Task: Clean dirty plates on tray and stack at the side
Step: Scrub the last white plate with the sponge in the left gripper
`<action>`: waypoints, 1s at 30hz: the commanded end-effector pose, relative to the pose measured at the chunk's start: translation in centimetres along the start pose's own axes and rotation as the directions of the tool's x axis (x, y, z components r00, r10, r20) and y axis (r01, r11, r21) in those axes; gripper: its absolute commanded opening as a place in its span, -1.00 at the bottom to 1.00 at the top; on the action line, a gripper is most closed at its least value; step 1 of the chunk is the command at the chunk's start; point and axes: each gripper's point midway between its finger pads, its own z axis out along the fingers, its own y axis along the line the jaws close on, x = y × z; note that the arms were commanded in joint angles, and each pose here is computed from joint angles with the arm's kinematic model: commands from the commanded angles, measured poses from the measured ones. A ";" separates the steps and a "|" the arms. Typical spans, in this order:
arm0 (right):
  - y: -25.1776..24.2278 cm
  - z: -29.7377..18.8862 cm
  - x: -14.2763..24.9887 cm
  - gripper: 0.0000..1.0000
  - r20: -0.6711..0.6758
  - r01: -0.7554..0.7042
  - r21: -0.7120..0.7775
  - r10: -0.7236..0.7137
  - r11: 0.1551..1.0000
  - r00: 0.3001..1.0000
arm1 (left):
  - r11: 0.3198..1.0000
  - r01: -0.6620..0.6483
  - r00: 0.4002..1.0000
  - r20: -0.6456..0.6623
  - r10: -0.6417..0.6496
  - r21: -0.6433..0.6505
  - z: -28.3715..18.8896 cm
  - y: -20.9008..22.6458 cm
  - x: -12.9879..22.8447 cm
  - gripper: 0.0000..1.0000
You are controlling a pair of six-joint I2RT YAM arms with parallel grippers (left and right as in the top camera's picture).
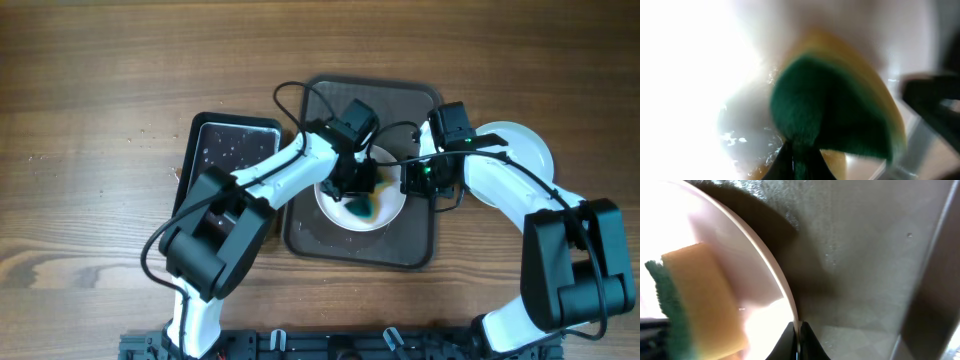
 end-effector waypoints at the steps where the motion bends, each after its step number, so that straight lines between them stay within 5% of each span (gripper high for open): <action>1: -0.4 0.0 -0.6 -0.91 0.014 0.007 0.015 -0.007 1.000 1.000 | 0.907 0.161 0.983 0.148 -0.110 -0.389 -1.7 9.7 -1.4 -0.92; 6: -0.4 0.0 -0.6 -0.91 0.013 0.006 0.015 -0.006 1.000 1.000 | 0.867 0.196 0.970 0.222 -0.102 -0.458 -3.7 11.6 -2.5 -0.92; 12: -0.4 0.0 -0.6 -0.91 0.013 0.006 0.015 -0.006 1.000 1.000 | 0.897 0.168 0.971 0.227 -0.079 -0.409 -2.9 9.7 -2.7 -0.92; 17: -0.4 0.0 -0.6 -0.91 0.013 0.006 0.015 -0.006 1.000 1.000 | 0.990 0.099 0.984 0.160 -0.082 -0.102 -0.6 3.2 -3.1 -0.92; 21: -0.4 0.0 -0.6 -0.91 0.013 0.006 0.015 -0.006 1.000 1.000 | 0.983 0.061 0.995 0.067 -0.073 0.174 0.6 -2.6 -2.3 -0.92; 30: -0.4 0.0 -0.6 -0.91 0.011 0.006 0.016 -0.006 1.000 1.000 | 0.961 -0.029 0.999 -0.014 0.034 0.274 2.0 -7.4 1.1 -0.92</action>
